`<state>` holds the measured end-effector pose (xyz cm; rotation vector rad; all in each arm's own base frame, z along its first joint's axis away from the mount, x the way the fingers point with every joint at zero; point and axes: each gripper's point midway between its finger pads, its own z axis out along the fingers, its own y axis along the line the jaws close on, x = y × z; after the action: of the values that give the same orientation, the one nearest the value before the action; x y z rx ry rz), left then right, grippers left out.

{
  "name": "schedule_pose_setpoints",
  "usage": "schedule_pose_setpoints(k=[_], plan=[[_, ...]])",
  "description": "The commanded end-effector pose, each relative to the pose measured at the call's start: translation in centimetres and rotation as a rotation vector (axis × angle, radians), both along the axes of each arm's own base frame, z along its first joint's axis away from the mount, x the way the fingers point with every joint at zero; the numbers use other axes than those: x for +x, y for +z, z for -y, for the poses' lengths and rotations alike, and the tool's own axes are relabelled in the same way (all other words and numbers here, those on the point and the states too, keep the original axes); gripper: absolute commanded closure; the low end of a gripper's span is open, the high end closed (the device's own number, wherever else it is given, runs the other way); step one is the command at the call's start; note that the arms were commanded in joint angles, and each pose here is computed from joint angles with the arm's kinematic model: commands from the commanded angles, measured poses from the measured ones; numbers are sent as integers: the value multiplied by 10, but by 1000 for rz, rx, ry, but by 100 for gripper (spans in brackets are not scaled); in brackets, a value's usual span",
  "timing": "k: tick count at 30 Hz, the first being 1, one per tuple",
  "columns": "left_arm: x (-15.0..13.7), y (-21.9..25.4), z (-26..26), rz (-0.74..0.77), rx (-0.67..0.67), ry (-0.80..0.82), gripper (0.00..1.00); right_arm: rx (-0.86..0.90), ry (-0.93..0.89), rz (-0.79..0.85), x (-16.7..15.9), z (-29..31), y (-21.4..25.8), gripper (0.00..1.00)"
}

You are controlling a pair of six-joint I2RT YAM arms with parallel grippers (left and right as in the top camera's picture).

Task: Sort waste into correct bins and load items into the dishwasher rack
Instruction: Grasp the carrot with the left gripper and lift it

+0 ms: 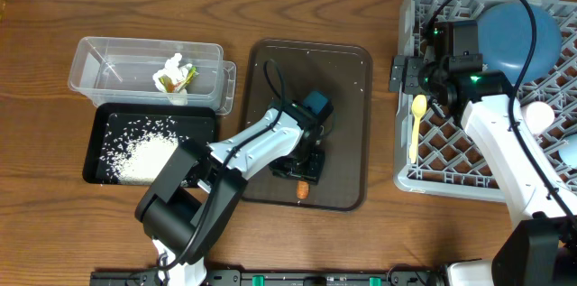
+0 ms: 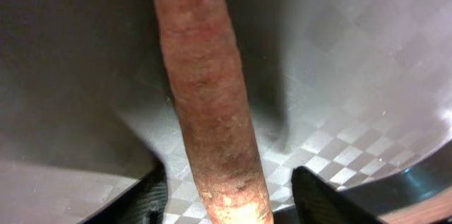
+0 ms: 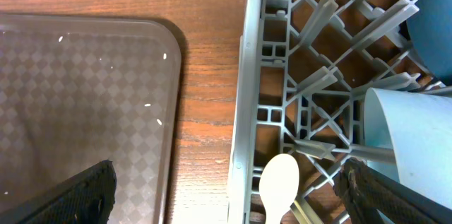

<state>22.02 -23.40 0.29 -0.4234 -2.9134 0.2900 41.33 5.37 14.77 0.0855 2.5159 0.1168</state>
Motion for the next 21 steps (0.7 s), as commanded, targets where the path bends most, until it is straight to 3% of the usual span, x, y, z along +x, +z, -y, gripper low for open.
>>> schedule_pose_setpoints(k=[1, 5, 15, 21], plan=[[-15, -21, -8, -73, 44, -2, 54, 1, -19, -9, 1, 3, -3, 1], [-15, -19, -10, -75, 53, -3, 63, 0, -19, -11, 0, 3, -4, 1], [-5, -10, -18, -40, 85, 10, 69, 0, -19, -13, 0, 3, -4, 1], [18, 2, -40, 48, 130, 53, 75, -1, -19, -15, 0, 3, -4, 1]])
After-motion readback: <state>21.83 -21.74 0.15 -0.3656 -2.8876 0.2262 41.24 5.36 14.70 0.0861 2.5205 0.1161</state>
